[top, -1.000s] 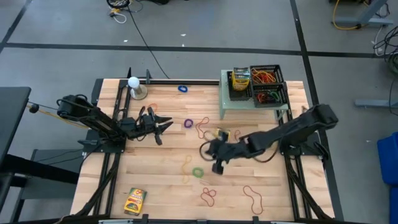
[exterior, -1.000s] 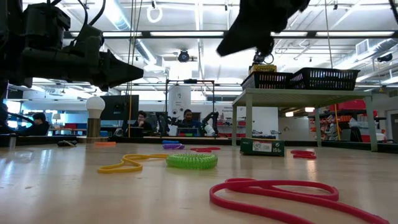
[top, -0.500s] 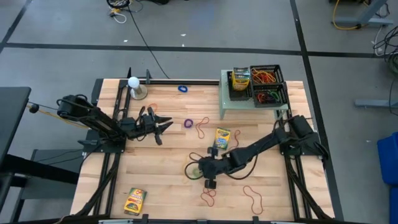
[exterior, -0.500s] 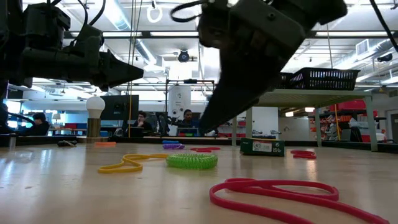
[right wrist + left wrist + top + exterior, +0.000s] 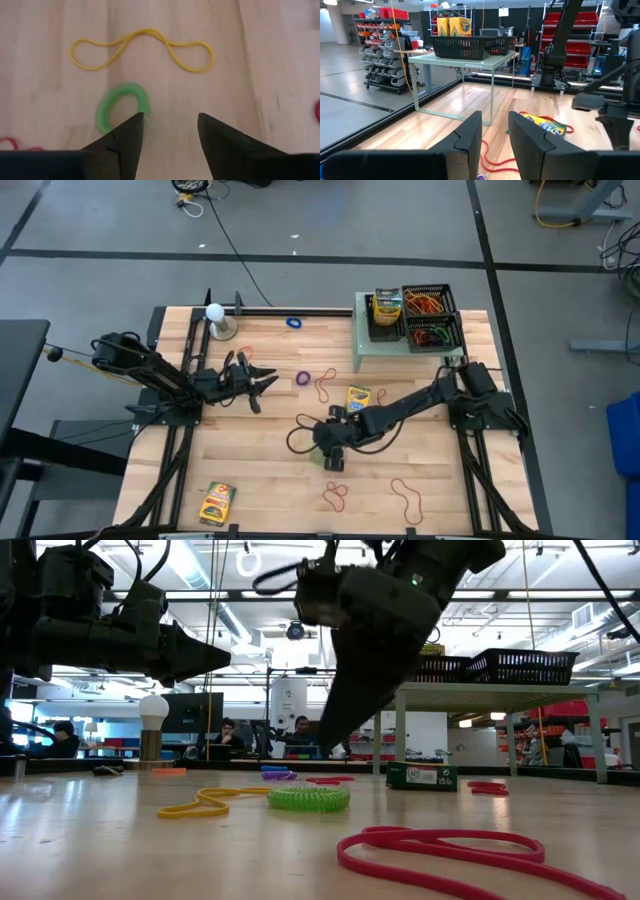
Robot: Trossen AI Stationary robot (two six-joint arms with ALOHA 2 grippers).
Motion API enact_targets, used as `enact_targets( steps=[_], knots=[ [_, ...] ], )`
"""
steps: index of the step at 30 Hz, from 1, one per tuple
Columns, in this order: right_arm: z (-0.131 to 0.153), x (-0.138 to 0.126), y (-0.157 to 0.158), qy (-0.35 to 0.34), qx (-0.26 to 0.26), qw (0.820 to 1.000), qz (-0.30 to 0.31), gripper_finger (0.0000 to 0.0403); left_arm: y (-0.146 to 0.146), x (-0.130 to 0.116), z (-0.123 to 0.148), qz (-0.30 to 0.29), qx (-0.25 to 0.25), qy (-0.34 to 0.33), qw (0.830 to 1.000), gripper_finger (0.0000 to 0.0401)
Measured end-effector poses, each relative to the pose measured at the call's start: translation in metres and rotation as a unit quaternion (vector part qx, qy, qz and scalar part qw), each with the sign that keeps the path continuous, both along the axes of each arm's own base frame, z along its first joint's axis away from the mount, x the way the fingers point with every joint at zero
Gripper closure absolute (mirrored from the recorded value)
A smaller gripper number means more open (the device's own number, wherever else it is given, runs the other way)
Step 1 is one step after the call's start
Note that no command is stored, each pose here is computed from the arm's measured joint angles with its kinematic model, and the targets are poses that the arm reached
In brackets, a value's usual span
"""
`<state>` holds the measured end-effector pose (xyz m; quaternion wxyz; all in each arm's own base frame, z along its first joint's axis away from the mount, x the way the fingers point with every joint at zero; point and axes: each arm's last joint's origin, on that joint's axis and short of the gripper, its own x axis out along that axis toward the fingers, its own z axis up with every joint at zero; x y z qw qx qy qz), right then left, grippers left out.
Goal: Pick & Place Office Desk Supplies
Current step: Put the green spring keychain into the bottom right black bin on the shelf
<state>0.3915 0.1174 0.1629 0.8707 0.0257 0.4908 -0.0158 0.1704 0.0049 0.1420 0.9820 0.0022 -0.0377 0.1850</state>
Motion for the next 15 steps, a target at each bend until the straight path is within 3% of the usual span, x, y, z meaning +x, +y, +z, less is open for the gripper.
enact_targets(
  steps=[15],
  knots=[
    [0.0036, -0.0007, -0.0005, 0.028, -0.008, 0.999, 0.017, 0.0206, 0.0000, 0.0000, 0.0000, 0.000, 0.000, 0.000, 1.000, 0.0297]
  ],
)
